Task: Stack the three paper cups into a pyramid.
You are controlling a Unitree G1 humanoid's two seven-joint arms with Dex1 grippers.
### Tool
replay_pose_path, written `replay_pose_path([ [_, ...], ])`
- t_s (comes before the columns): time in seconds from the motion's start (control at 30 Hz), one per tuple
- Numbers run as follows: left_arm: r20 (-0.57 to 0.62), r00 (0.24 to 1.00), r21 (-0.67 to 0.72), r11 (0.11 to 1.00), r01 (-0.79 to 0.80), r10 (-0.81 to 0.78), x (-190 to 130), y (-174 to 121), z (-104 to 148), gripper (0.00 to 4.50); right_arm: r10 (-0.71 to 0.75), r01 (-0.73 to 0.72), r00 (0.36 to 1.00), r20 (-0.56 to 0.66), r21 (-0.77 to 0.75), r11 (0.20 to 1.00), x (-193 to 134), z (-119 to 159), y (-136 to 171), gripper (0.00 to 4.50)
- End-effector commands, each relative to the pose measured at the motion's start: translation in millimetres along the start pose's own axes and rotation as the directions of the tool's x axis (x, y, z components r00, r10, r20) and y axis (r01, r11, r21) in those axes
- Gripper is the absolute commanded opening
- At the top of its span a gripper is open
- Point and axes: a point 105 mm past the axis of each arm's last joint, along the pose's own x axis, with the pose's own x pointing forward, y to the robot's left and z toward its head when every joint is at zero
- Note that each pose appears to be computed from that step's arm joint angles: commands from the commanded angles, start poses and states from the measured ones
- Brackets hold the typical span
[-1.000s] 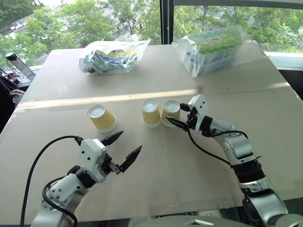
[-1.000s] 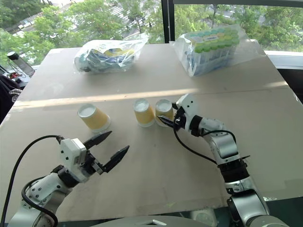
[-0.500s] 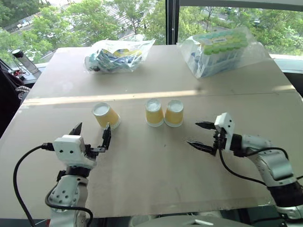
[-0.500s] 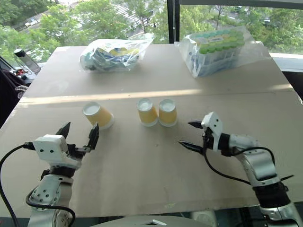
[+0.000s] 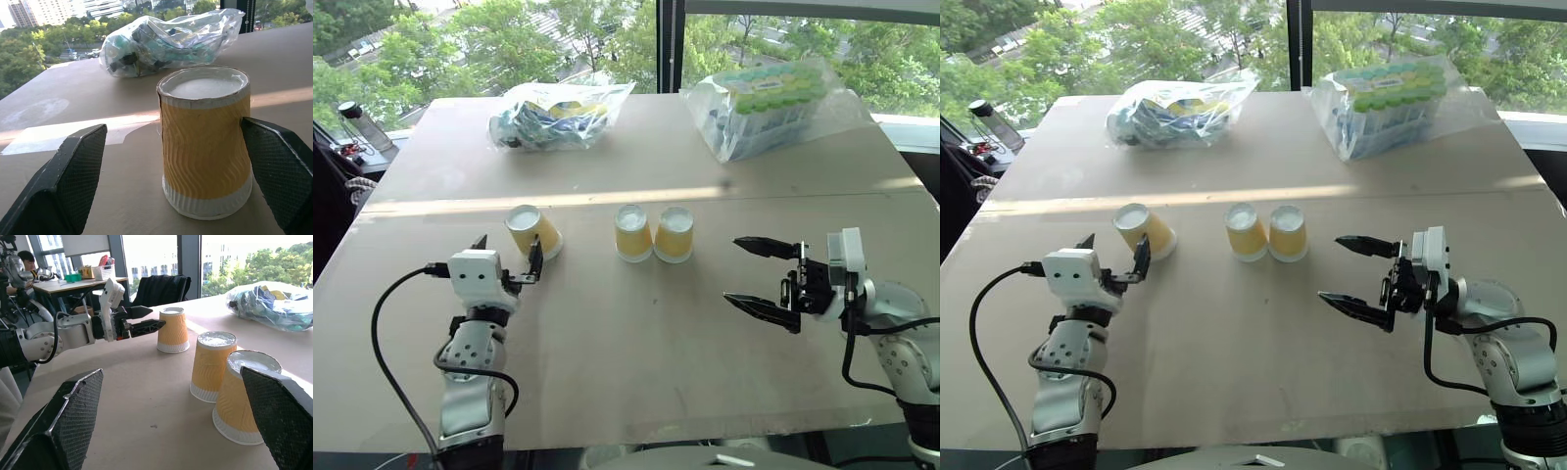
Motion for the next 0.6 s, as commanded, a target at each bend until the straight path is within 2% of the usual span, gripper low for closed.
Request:
replay_pose_path([
  [0.03,0.028,0.999,-0.042,0.999,-0.015,0.016,14,-1,1,4.50,0.031,-0.026,0.996,0.079,-0.062,0.998,3,20,4,4.45],
  [0.17,0.033,0.999,-0.043,0.999,-0.006,0.007,18,-6,-3,4.50,0.035,-0.026,0.991,0.129,-0.074,0.997,7,29,5,4.45],
  [0.3,0.047,0.999,-0.045,0.999,-0.024,0.026,19,3,-4,4.50,0.022,-0.011,0.990,0.139,-0.085,0.996,9,32,3,4.45],
  [0.33,0.050,0.998,-0.039,0.999,-0.030,0.032,18,6,-4,3.98,0.020,-0.008,0.990,0.139,-0.085,0.996,9,32,3,4.50],
  [0.37,0.055,0.998,-0.033,0.999,-0.042,0.044,18,11,-4,3.73,0.019,-0.007,0.990,0.140,-0.086,0.996,9,32,3,4.50],
  [0.5,0.064,0.997,-0.021,0.998,-0.051,0.053,20,20,-4,2.01,0.012,0.000,0.990,0.143,-0.085,0.996,10,33,3,4.50],
  [0.6,0.071,0.997,-0.020,0.999,-0.029,0.031,23,19,-2,2.01,0.005,0.007,0.990,0.142,-0.086,0.996,10,33,2,4.50],
])
